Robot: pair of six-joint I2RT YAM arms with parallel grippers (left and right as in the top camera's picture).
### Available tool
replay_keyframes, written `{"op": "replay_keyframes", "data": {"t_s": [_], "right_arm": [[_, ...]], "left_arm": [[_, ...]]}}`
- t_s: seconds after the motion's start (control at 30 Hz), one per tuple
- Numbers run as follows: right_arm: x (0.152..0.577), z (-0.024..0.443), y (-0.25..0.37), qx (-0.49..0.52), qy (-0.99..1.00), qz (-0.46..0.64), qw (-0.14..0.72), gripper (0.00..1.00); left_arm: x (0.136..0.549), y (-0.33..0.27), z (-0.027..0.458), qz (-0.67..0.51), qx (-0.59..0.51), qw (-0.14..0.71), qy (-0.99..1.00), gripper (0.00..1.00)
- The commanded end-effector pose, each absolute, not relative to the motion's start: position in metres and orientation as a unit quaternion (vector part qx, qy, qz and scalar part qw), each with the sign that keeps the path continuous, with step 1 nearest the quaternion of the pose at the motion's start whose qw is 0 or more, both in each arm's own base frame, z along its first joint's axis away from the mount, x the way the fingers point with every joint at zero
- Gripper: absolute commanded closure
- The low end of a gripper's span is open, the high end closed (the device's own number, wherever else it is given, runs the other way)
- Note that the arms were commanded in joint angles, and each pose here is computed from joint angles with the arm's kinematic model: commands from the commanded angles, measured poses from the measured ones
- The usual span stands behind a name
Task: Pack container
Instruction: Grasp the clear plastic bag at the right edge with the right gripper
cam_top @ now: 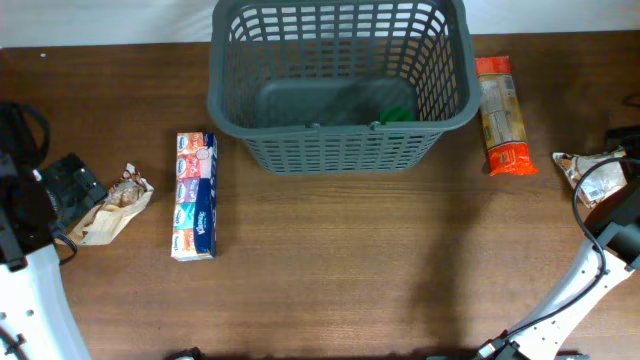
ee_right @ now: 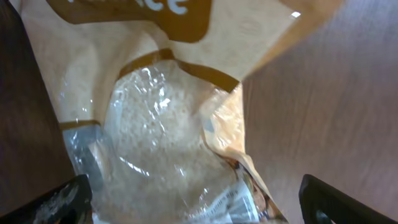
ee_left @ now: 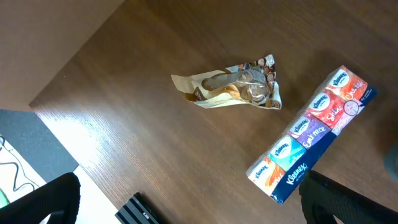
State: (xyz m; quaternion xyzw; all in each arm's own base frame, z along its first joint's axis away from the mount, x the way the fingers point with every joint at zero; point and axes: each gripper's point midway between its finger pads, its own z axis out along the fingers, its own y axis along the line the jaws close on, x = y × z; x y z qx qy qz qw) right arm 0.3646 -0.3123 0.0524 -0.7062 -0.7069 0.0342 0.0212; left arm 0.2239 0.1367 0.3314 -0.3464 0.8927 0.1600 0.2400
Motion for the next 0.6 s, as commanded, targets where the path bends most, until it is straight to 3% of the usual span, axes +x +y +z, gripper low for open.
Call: {"op": "replay_keyframes", "data": {"t_s": [0.0,0.57], "right_arm": [[0.366,0.037,-0.311,-0.691,-0.72,0.044,0.033,0.01],[0.377,0.015,-0.305,-0.674,-0.736,0.049,0.038,0.01]], "left_arm": [[0.223,0.138,0.331,0.159,-0.354,0.238,0.89,0.01],[0.223,0.135,0.329,0.151,-0.352,0.235,0.894,0.01]]}}
